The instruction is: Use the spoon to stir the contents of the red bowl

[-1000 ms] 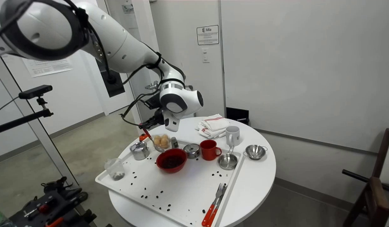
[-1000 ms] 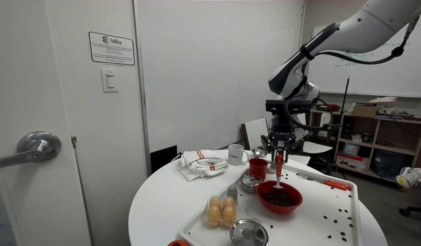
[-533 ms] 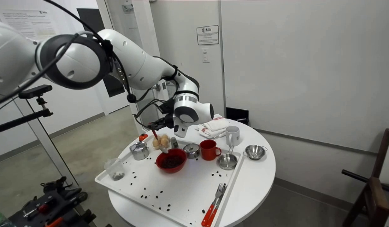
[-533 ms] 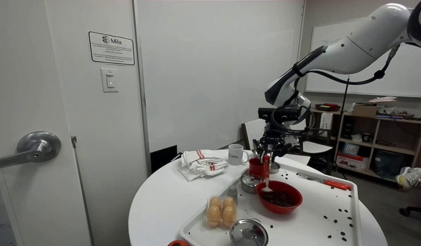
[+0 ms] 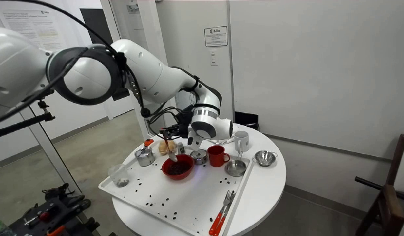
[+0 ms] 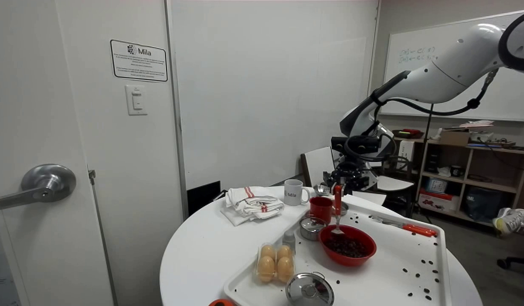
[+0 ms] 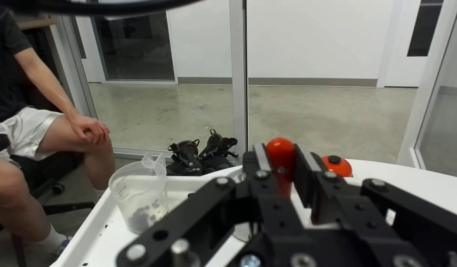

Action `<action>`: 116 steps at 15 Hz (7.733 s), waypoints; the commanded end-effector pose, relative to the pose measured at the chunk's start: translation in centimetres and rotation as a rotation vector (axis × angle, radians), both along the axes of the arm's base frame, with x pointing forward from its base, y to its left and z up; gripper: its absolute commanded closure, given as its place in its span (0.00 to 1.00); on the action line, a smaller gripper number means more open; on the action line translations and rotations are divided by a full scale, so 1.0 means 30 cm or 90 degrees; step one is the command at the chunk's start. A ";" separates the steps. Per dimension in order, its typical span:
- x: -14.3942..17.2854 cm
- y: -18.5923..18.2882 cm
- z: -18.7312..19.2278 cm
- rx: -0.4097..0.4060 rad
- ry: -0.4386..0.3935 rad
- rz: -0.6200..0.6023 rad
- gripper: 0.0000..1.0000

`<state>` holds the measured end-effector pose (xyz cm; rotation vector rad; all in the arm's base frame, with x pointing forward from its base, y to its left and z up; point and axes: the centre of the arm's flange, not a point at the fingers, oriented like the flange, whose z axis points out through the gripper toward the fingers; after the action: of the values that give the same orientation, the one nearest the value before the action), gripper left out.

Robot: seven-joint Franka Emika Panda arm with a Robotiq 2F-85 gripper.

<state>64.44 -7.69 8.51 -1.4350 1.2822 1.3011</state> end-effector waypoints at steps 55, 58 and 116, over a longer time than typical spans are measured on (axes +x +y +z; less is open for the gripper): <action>-0.037 0.068 -0.087 -0.048 -0.066 0.027 0.91; -0.093 0.050 -0.103 -0.046 -0.066 0.047 0.91; -0.089 -0.188 -0.103 -0.021 -0.009 -0.045 0.91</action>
<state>59.23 -13.27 6.05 -1.4260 1.3409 1.1917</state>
